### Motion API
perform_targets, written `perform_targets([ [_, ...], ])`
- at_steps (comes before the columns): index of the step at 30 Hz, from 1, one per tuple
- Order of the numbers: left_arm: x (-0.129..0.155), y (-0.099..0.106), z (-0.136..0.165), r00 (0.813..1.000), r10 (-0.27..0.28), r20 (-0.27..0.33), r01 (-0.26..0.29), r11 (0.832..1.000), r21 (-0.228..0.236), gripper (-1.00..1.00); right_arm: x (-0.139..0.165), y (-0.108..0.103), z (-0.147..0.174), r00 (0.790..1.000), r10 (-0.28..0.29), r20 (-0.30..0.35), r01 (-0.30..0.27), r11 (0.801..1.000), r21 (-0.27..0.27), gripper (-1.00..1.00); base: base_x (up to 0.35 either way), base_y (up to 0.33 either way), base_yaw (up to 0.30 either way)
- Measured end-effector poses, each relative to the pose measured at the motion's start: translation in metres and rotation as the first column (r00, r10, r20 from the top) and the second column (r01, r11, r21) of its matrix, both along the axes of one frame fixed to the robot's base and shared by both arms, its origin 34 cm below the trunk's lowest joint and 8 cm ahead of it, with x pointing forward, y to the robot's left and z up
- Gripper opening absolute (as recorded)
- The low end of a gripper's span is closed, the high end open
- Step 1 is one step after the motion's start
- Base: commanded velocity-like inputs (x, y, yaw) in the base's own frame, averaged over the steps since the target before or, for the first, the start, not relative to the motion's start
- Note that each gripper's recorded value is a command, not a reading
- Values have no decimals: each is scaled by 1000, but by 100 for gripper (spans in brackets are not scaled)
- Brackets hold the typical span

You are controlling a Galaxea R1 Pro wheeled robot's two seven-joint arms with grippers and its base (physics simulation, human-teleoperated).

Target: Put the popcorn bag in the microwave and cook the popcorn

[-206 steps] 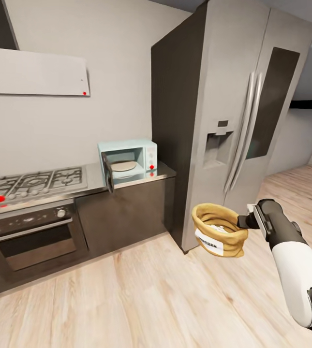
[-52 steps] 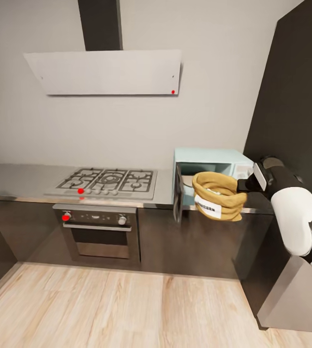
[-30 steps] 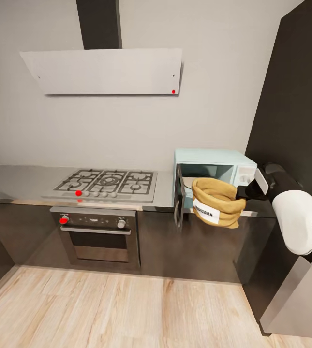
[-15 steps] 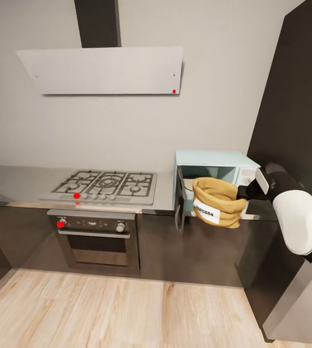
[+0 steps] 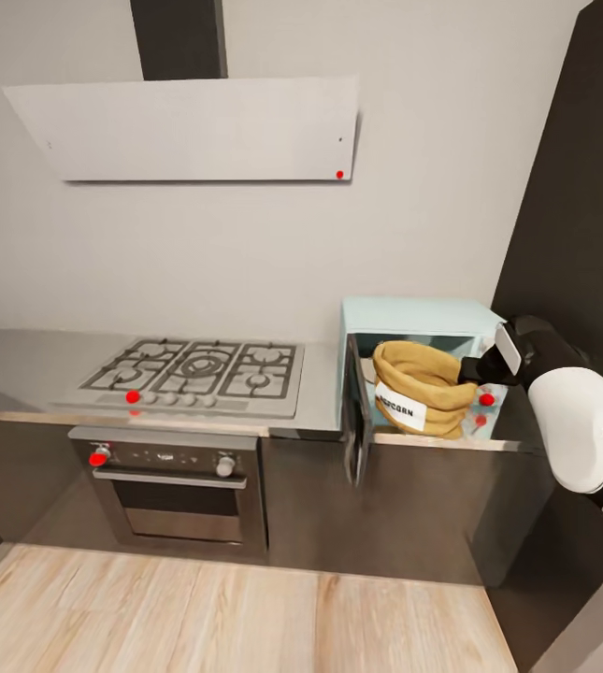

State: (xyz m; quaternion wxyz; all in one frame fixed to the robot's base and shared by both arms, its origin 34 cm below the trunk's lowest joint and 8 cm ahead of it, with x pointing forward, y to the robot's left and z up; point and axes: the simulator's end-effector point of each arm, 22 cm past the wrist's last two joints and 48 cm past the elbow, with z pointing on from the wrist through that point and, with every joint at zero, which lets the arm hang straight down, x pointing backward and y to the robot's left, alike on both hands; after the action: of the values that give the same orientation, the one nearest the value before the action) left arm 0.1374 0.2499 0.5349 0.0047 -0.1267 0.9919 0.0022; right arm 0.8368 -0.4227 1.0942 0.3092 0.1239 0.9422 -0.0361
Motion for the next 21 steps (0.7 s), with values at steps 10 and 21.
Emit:
perform_targets([
  [10, 0, 0, 0, 1000, 0, 0, 0, 1000, 0, 100, -2, -8, 1, 1000, -11, -1, 11, 1000, -10, -100, 129, 0, 0],
  [21, 0, 0, 0, 1000, 0, 0, 0, 1000, 0, 100, -5, -20, 2, 1000, -28, -3, 28, 999, -24, -100, 187, 0, 0],
])
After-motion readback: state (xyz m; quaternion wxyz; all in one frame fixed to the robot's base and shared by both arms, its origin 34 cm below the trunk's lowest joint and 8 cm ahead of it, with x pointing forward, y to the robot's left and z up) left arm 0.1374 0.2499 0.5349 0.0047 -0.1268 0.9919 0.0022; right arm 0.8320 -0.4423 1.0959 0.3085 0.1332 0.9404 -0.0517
